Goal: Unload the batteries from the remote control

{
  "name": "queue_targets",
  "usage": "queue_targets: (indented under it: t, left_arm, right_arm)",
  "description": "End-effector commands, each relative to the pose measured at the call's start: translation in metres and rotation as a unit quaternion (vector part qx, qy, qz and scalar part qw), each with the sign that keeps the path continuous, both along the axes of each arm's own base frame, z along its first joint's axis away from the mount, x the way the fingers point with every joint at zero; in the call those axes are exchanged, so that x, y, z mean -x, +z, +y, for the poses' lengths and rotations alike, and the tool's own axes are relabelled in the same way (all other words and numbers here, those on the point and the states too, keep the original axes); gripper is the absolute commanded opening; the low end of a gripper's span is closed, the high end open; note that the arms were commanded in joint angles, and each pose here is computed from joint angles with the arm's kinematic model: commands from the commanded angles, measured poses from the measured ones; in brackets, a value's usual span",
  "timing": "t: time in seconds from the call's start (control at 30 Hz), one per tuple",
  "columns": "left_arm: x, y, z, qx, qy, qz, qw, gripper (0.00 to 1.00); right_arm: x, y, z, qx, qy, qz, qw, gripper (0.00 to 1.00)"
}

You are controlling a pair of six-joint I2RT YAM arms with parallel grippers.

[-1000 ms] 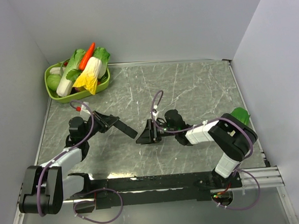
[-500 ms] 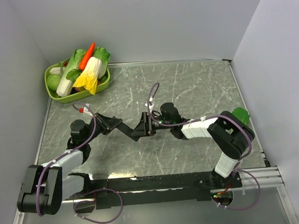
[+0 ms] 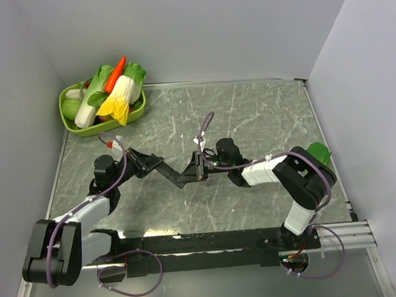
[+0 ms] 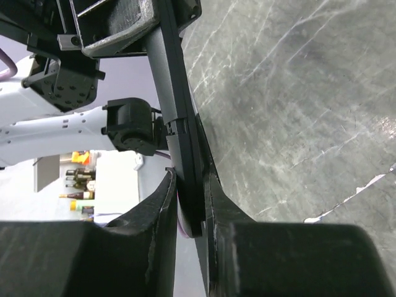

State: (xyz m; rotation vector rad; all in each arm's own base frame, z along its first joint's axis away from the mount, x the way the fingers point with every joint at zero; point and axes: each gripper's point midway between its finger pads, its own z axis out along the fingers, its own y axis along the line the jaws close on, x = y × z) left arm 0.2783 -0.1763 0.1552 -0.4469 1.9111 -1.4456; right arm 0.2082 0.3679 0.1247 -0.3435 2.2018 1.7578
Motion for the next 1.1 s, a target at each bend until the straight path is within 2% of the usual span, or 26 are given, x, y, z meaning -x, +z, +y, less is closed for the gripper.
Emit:
queue_targets:
  t: [0.0,0.07,0.1,0.13,0.2,0.3,0.33,0.4,0.53,0.57,0.6,0.67,0.77,0.9,0.97,1.0,1.07]
  left_arm:
    - [-0.016,0.021,0.005,-0.028,0.02,-0.059,0.998,0.01]
    - [-0.015,0.019,0.005,-0.022,0.019,-0.054,0.998,0.01]
    - [-0.015,0.023,0.004,-0.017,0.016,-0.063,0.998,0.01]
    - [-0.014,0.021,0.003,-0.011,0.013,-0.056,0.998,0.01]
    - [-0.012,0.025,-0.001,0.001,0.001,-0.064,0.998,0.01]
    - [-0.011,0.022,-0.003,0.014,-0.006,-0.052,0.999,0.01]
    - [-0.011,0.021,-0.003,0.015,-0.005,-0.051,0.999,0.01]
    - [-0.013,0.021,-0.001,0.009,0.001,-0.052,0.999,0.01]
    - [-0.019,0.018,0.004,-0.017,0.02,-0.057,0.998,0.01]
    - [-0.019,0.018,0.004,-0.017,0.019,-0.058,0.998,0.01]
    - [-0.019,0.019,0.004,-0.016,0.016,-0.059,0.998,0.01]
    - [-0.018,0.02,0.002,-0.013,0.011,-0.059,0.998,0.01]
    - [-0.017,0.016,0.003,-0.016,0.01,-0.05,0.999,0.01]
    - [-0.017,0.016,0.004,-0.009,0.005,-0.049,0.999,0.01]
    - [-0.018,0.018,0.003,-0.008,0.003,-0.051,0.999,0.01]
    - [-0.018,0.018,0.003,-0.005,0.001,-0.05,0.999,0.01]
    - [-0.019,0.02,0.002,-0.002,-0.002,-0.05,0.999,0.01]
  right_arm:
    - [-0.002,-0.028,-0.015,0.034,-0.036,0.021,0.999,0.11]
    - [0.0,-0.029,-0.016,0.027,-0.033,0.022,0.999,0.11]
    - [0.002,-0.029,-0.016,0.024,-0.029,0.025,0.999,0.13]
    - [0.005,-0.027,-0.016,0.019,-0.022,0.025,0.999,0.23]
    - [0.007,-0.027,-0.018,0.017,-0.021,0.018,0.999,0.27]
    - [0.01,-0.03,-0.023,0.029,-0.025,0.013,0.999,0.17]
    - [0.011,-0.03,-0.024,0.03,-0.026,0.012,0.999,0.08]
    - [0.014,-0.037,-0.029,0.047,-0.03,0.02,0.998,0.03]
    - [0.014,-0.039,-0.031,0.053,-0.032,0.018,0.998,0.24]
    - [0.016,-0.041,-0.032,0.052,-0.03,0.02,0.998,0.24]
    - [0.019,-0.041,-0.031,0.049,-0.023,0.023,0.998,0.23]
    - [0.018,-0.04,-0.031,0.045,-0.022,0.022,0.998,0.12]
    - [0.019,-0.033,-0.03,0.026,-0.014,0.026,0.999,0.06]
    - [0.022,-0.027,-0.031,0.013,-0.003,0.019,1.0,0.33]
    - [0.02,-0.028,-0.034,0.022,-0.011,0.014,1.0,0.29]
    - [0.019,-0.028,-0.036,0.025,-0.014,0.013,1.0,0.16]
    - [0.019,-0.026,-0.036,0.026,-0.012,0.008,1.0,0.05]
